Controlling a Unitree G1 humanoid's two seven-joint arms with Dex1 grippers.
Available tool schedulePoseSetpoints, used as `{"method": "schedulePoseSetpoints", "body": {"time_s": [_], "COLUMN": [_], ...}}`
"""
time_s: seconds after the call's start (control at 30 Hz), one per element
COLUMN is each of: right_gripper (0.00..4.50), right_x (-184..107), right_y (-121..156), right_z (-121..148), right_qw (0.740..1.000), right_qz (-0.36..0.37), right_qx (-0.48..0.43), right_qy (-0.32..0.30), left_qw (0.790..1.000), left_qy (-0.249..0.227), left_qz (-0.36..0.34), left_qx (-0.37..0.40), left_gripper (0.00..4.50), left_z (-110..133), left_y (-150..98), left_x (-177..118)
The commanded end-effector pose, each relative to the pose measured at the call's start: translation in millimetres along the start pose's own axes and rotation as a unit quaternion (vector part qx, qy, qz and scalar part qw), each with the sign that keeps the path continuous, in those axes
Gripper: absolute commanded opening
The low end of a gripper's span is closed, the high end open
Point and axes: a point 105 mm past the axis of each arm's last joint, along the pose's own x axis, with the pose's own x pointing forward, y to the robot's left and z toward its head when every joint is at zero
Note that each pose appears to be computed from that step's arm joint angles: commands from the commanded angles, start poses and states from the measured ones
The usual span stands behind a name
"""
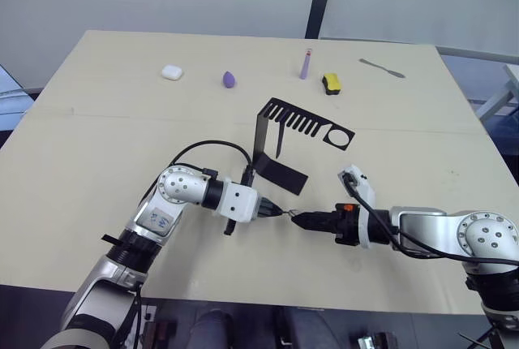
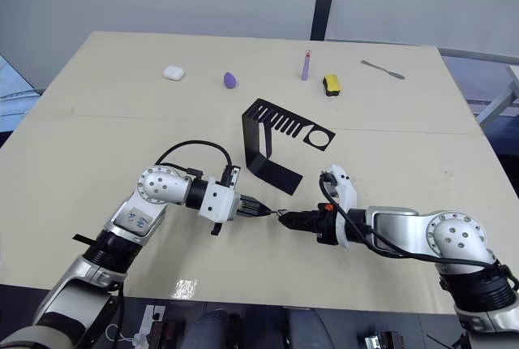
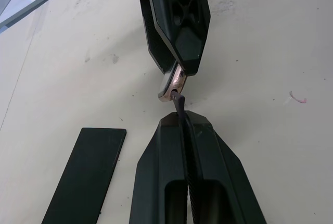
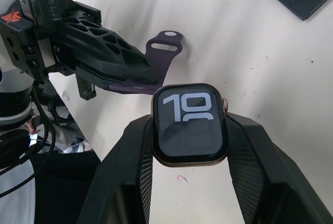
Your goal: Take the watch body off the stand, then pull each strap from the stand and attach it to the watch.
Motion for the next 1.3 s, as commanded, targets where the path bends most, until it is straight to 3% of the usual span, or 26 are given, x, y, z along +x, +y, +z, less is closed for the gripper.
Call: {"method": "schedulePoseSetpoints", "body": {"time_s": [0.03, 1.3], "right_gripper": [1.51, 1.51], "right_x": [0, 6], "right_y": [16, 24], "right_z": [2, 2], "right_qw": [0.999, 0.997], "right_qz": [0.027, 0.04], "right_qx": [-0.024, -0.055], "right_qy": [0.002, 0.02], "left_qw": [1.0, 1.0], "left_qy": [-0.011, -0.018], "left_qz": [0.006, 0.009], "left_qx": [0.018, 0.019], "left_gripper": [0.0, 0.0], "left_z": [9, 13], "left_y": [7, 12], "left_x": [4, 15]}}
